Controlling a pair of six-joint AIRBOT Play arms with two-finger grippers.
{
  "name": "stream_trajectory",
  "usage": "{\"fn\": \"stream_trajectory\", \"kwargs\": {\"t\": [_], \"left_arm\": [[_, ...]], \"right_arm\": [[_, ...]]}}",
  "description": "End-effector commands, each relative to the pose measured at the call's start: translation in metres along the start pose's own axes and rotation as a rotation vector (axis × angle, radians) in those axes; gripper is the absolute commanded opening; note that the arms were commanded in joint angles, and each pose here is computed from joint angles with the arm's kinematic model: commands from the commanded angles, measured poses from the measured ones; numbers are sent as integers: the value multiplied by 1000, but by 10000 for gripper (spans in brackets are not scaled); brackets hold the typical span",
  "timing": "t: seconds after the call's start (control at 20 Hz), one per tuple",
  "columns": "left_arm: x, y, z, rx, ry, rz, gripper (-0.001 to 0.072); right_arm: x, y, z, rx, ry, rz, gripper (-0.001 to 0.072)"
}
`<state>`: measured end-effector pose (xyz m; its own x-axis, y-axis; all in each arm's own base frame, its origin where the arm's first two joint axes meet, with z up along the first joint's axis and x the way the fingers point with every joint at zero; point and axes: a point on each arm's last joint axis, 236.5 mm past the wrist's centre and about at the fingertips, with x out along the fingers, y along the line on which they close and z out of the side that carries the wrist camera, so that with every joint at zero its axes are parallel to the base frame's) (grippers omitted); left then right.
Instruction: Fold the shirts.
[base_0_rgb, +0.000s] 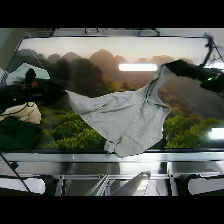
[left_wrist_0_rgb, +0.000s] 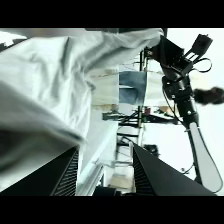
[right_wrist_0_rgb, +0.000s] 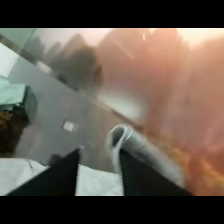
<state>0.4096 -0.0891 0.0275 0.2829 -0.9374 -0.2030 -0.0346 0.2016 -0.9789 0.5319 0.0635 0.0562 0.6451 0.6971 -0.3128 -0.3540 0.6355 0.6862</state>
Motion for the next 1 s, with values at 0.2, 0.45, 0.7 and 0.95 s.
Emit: {"fn": "stream_trajectory", "kwargs": {"t": [0.2,0.45,0.7,0.95], "left_arm": [[-58,10,45,-38,-83,-55,601],[-52,-6,-12,-54,1,24,714],[7,28,-101,-211,69,101,714],[43,48,-165,-301,187,140,713]], "right_arm": [[-71,-76,-11,249,94,-186,345],[-155,-115,-102,439,327,-394,341],[-138,-131,-195,577,424,-437,531],[-96,-100,-218,566,525,-351,517]]}}
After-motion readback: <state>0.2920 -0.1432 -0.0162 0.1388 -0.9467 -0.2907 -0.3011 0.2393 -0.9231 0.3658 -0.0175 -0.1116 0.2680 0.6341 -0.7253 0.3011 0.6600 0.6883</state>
